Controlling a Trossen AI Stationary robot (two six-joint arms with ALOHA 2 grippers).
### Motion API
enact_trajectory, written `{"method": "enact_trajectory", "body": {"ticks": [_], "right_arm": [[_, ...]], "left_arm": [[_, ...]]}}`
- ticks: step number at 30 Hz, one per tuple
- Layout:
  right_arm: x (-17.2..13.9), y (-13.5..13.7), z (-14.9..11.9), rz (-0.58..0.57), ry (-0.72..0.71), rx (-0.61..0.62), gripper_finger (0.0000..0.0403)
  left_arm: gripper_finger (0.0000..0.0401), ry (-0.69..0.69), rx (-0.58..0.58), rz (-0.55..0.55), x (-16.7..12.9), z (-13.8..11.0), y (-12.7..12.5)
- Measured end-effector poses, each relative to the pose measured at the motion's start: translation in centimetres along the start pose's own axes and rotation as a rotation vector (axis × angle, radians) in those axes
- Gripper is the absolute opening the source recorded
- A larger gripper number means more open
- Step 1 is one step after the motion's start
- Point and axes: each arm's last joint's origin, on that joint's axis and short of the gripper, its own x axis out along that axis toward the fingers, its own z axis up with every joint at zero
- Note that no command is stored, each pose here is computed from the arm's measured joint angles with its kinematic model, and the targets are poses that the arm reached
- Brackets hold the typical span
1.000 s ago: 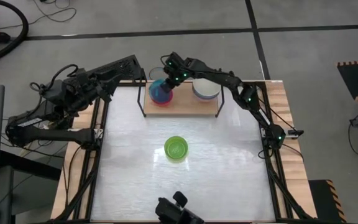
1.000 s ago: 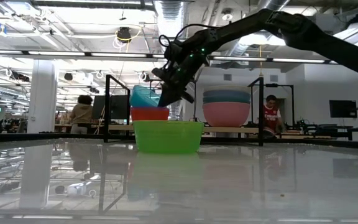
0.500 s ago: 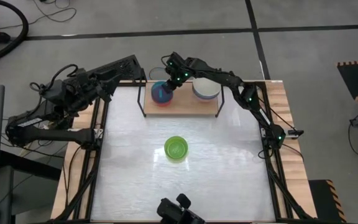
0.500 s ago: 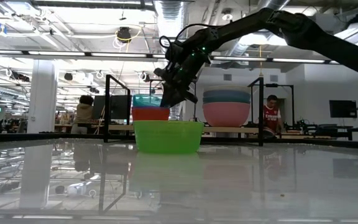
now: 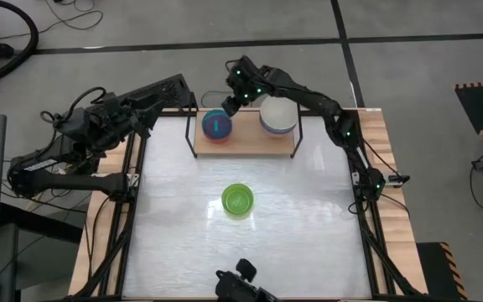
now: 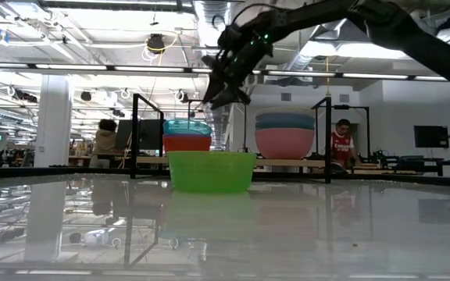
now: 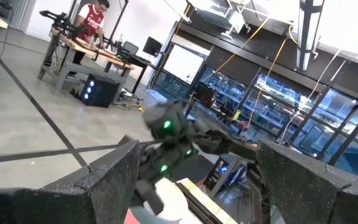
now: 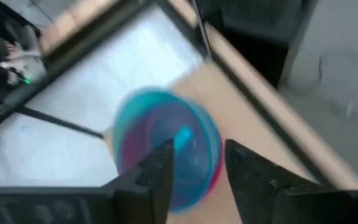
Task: Place and stack bowls onto a shelf
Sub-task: Stack the light blue bowl into the light pink bowl on the shelf
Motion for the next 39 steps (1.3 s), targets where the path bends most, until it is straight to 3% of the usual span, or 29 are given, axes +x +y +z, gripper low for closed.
{"method": "enact_trajectory", "body": {"ticks": [3, 6, 7, 17, 24, 28, 33, 39], "right_arm": [[-0.2, 0.5, 0.7, 0.063, -0.064, -0.06, 0.0115], [0.9, -0.1, 0.5, 0.144, -0.047, -0.058, 0.0032], [1.4, -0.3, 0.4, 0.152, -0.037, -0.057, 0.0021], [5.3, -2.4, -0.8, 0.154, 0.005, 0.006, 0.0018], [5.5, -3.9, -0.8, 0.138, 0.01, 0.063, 0.0025], [5.1, -3.5, -0.6, 0.142, -0.001, 0.057, 0.0023], [3.0, -1.7, 1.1, 0.18, -0.123, -0.004, 0.0024], [4.1, -0.1, 1.1, 0.186, -0.175, -0.075, 0.002]], "left_arm": [[0.0308, 0.0, 0.001, 0.001, 0.0, 0.0, 0.0], [0.0308, 0.0, 0.005, 0.001, 0.0, 0.0, 0.0], [0.0308, 0.0, 0.006, 0.002, 0.0, 0.0, 0.0], [0.0308, -0.01, 0.008, 0.023, 0.0, 0.0, 0.1], [0.0308, -0.014, 0.005, 0.033, 0.0, 0.0, 0.1], [0.0308, -0.014, -0.003, 0.034, 0.0, 0.0, 0.1], [0.0308, -0.016, -0.004, 0.038, 0.0, 0.0, 0.1], [0.0308, -0.011, -0.002, 0.04, 0.0, 0.0, 0.1]]}}
